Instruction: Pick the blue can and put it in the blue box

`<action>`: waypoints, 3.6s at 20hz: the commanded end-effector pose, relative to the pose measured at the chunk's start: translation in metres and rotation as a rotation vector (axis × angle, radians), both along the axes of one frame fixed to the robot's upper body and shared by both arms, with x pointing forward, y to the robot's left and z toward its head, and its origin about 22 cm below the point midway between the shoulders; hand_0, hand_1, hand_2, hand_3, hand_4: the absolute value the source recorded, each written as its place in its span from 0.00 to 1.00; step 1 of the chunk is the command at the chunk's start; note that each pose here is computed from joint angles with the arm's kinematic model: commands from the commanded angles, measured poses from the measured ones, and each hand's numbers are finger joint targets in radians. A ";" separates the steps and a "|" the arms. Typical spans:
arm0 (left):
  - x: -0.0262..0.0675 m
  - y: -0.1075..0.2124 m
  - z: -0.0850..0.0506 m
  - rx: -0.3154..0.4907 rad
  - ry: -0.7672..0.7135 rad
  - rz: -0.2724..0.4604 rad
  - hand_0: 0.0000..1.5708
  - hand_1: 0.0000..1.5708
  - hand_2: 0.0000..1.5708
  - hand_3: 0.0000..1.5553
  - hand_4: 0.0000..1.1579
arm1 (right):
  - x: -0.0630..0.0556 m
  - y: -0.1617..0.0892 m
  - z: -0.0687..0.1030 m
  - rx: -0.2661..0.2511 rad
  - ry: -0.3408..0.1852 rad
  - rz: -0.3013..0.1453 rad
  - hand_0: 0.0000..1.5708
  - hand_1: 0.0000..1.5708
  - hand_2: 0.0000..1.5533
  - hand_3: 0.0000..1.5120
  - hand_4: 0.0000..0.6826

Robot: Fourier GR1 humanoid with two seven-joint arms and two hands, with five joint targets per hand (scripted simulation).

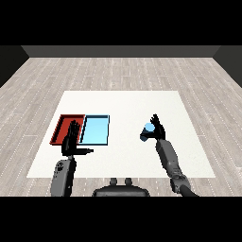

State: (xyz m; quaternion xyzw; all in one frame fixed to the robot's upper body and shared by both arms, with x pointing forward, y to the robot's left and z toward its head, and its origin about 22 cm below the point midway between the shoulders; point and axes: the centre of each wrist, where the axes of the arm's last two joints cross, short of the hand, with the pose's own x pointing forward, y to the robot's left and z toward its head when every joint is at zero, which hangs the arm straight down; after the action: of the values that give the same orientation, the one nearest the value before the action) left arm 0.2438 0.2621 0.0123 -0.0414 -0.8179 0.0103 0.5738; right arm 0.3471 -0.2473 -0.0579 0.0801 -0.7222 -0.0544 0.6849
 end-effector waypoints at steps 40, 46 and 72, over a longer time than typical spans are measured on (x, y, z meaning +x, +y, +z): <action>0.0100 -0.052 0.001 -0.061 0.106 -0.163 0.00 0.00 0.00 0.00 0.00 | -0.005 0.097 0.106 -0.157 -0.258 0.059 0.95 0.95 0.94 0.95 0.93; 0.0123 -0.070 -0.006 -0.119 0.150 -0.231 0.00 0.00 0.00 0.00 0.00 | -0.028 0.105 0.094 -0.154 -0.261 0.056 0.95 0.95 0.95 0.95 0.92; 0.0575 -0.142 -0.009 0.010 0.243 -0.274 0.00 0.00 0.00 0.00 0.00 | -0.034 0.144 0.125 -0.182 -0.306 0.184 0.91 0.91 0.94 0.94 0.89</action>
State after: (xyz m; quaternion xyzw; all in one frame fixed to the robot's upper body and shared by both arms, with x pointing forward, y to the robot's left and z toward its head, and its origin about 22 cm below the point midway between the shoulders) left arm 0.2908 0.1137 0.0000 -0.1481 -0.7309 -0.0615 0.6633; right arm 0.3248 -0.1102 0.0664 0.0878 -0.8085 0.0805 0.5763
